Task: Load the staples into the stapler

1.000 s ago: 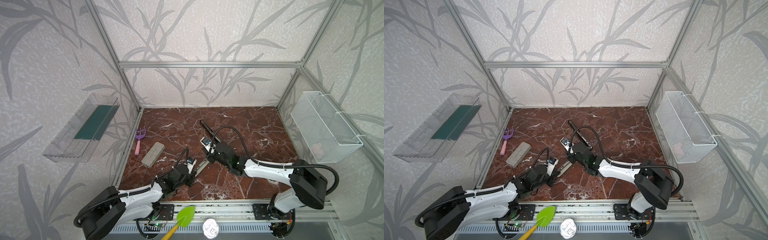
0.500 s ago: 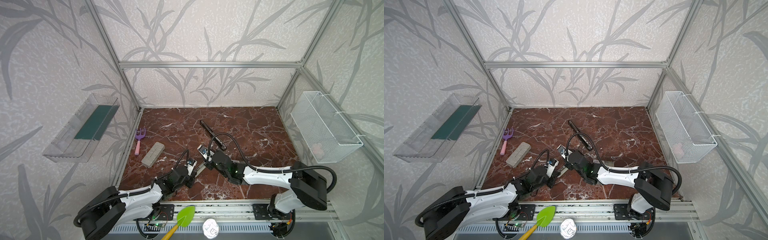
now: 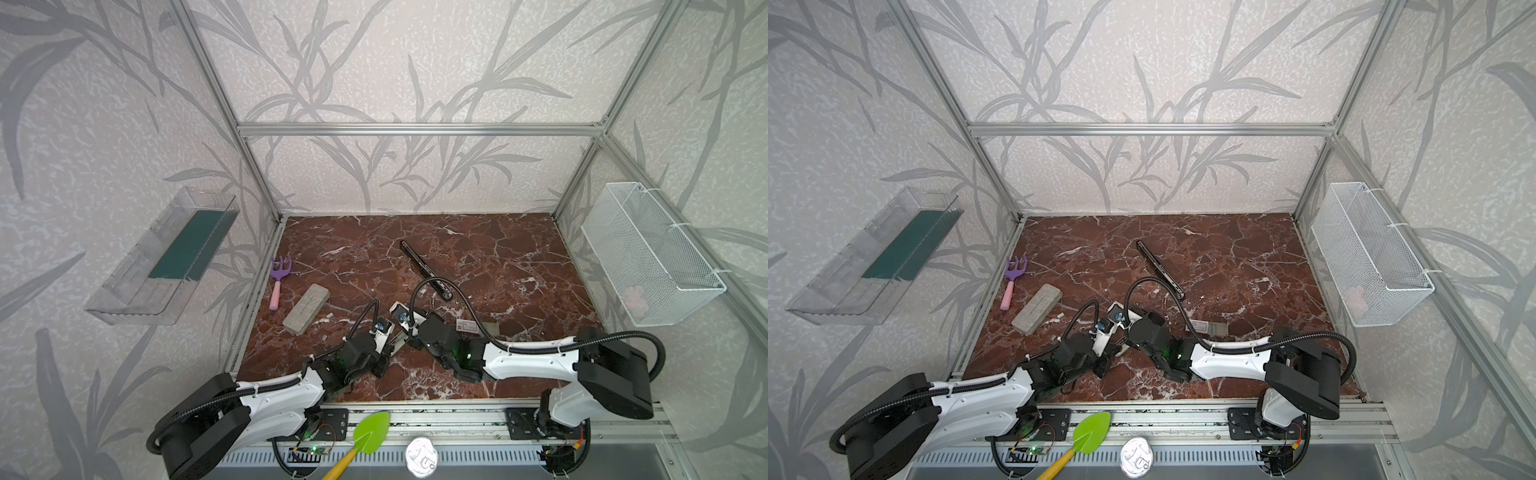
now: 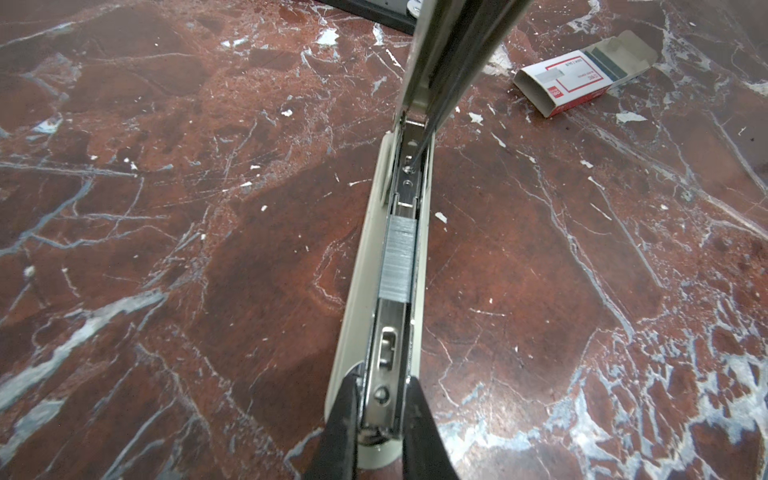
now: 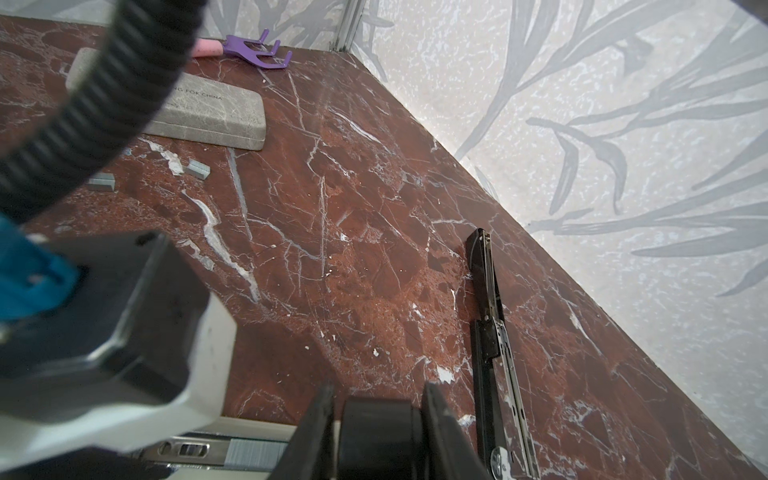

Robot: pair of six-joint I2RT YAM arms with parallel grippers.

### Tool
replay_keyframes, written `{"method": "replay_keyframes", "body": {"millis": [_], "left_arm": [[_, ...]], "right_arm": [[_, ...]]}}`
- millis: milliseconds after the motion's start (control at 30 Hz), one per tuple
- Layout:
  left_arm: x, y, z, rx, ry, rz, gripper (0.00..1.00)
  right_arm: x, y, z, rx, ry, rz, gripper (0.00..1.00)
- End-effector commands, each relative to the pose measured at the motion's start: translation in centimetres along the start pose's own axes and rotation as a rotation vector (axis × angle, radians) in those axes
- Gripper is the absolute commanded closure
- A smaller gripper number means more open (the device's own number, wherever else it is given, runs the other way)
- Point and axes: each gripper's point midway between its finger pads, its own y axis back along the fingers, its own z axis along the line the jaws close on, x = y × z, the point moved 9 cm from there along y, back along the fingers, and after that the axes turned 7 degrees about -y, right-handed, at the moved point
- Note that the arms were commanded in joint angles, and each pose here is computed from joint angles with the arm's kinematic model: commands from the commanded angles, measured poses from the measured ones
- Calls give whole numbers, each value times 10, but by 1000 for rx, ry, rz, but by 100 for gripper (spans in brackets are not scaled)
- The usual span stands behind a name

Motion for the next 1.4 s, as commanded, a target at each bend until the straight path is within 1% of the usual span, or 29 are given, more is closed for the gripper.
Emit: {"method": "replay_keyframes", "body": {"millis": [0,167,433,600,733,1100,1367], "left_arm": [[-16,2,5,-46,72,-103,100],[-17,2,5,-48,73,-109,100],[-15,4,7,-60,80,-126,100],[-15,6,7,-65,78,-136,100],[-14,5,8,-66,77,-137,100],[-12,8,10,-89,75,-180,100],[-11,6,11,-94,54,-216,100]], "right_arm": [[-26,16,32,-179,-113,-142,76],[-25,19,45,-185,-94,-153,75],[-22,19,49,-185,-102,-146,74],[-18,17,55,-212,-96,-135,74],[-15,17,66,-236,-67,-130,74],[-7,16,74,-258,-33,-113,74],[2,15,81,-249,-5,-97,74]]}}
